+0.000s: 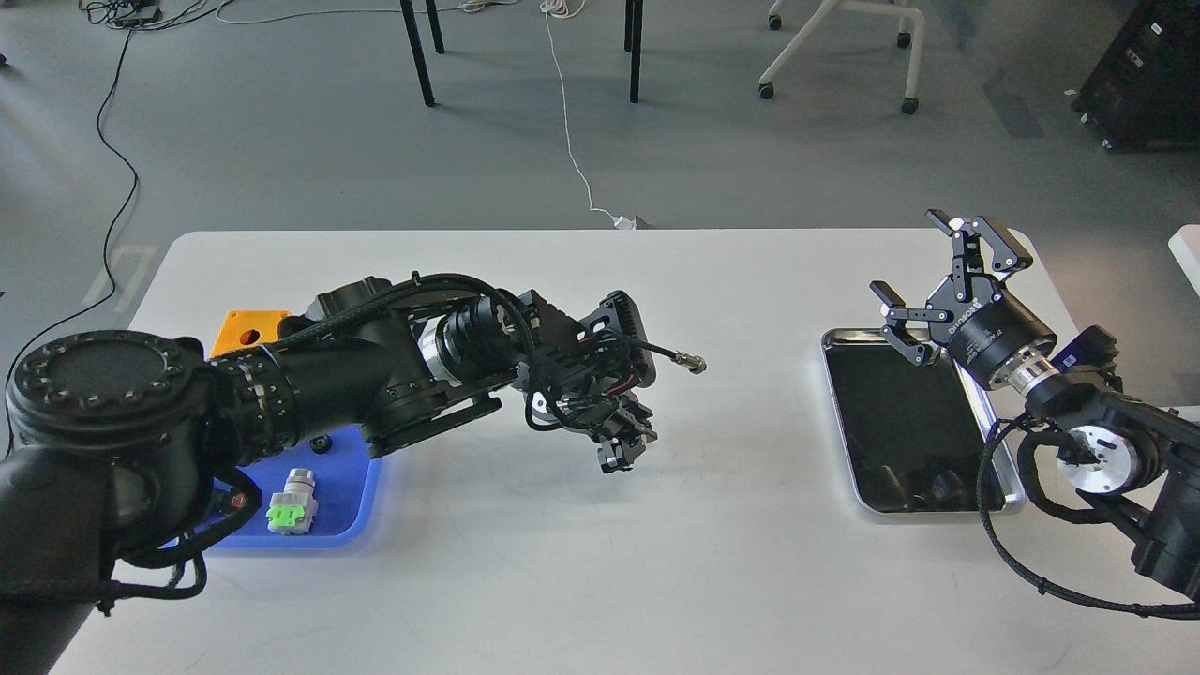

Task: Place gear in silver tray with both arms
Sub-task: 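Carry the gear with the left gripper toward the table center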

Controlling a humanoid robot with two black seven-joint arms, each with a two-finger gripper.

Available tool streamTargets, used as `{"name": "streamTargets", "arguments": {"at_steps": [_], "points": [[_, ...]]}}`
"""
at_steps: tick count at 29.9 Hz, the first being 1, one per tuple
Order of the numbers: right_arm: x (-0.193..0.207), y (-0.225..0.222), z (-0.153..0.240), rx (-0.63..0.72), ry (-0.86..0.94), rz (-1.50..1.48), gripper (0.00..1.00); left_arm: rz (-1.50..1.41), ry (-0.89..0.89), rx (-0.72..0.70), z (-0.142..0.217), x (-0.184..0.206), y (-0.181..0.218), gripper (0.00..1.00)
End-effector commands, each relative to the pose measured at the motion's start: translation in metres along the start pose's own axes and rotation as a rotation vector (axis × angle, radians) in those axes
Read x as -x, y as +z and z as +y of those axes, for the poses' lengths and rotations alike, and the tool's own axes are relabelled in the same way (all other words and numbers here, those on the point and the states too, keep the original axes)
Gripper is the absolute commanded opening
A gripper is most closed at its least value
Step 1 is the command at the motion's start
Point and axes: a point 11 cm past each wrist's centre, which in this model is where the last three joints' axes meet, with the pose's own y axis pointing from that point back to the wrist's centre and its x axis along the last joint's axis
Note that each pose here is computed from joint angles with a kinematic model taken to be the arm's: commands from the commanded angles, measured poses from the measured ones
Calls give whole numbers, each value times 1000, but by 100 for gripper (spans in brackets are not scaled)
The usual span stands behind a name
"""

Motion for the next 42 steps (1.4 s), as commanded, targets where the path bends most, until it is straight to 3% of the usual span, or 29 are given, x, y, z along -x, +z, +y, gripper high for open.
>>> {"name": "streamTargets", "arguments": {"at_steps": [1, 34, 42], "points": [[-1, 0, 0, 1, 2, 0, 99, 14, -6, 2, -3, 7, 1, 15], [0, 1, 0, 1, -1, -1, 99, -20, 20, 51, -4, -7, 18, 23], [0, 1, 0, 1, -1, -1, 99, -18, 19, 55, -6, -5, 20, 33]]}}
